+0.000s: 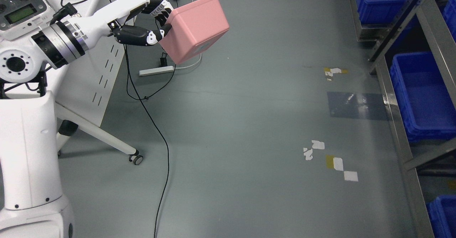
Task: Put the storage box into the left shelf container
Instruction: 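Carry the pink box in the left hand while turning toward the shelf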
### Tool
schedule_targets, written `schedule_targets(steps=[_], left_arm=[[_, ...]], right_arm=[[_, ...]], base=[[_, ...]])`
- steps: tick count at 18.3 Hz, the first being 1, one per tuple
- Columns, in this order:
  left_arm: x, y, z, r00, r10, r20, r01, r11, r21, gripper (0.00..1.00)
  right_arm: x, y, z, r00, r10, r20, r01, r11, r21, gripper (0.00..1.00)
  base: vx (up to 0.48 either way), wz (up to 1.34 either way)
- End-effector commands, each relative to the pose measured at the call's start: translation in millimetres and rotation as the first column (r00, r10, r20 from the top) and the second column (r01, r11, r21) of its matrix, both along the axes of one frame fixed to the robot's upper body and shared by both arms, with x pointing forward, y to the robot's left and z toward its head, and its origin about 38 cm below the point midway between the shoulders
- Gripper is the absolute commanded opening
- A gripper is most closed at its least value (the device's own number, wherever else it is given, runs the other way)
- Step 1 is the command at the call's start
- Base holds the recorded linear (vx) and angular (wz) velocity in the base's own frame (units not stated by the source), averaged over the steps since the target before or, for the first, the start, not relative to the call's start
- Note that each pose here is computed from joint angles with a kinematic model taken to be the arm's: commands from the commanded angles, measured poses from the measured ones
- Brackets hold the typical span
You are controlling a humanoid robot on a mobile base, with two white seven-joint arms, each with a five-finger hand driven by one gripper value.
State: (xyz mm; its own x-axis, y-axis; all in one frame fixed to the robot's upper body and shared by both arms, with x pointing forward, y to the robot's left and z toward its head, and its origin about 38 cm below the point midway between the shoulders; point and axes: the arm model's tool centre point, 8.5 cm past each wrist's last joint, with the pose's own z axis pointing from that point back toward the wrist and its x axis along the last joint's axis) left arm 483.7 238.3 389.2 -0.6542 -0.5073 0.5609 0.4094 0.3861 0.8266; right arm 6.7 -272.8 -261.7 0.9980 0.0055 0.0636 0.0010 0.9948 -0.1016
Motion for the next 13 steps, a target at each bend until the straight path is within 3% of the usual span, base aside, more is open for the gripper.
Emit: schedule_targets(steps=[1,8,13], left_arm=[[-1,11,-4,1.000,0.021,-0.002,-0.021,0.999,-0.030,0.01],[-3,-8,-32,0.999,-0.036,-0.009,0.036,0.999,-0.034,0.01],[-9,6,-57,0.999,-0.022,-0.024,0.021,0.999,-0.030,0.01]], right_arm=[[10.1,-11,1.0,1.000,-0.002,0.024,0.002,1.000,-0.015,1.00],[10.1,-11,1.1,1.000,-0.002,0.024,0.002,1.000,-0.017,1.00],[10.1,-11,1.1,1.000,-0.002,0.024,0.002,1.000,-0.017,1.00]], base=[[0.436,0.16],[0.449,0.07],[0.460,0.05]])
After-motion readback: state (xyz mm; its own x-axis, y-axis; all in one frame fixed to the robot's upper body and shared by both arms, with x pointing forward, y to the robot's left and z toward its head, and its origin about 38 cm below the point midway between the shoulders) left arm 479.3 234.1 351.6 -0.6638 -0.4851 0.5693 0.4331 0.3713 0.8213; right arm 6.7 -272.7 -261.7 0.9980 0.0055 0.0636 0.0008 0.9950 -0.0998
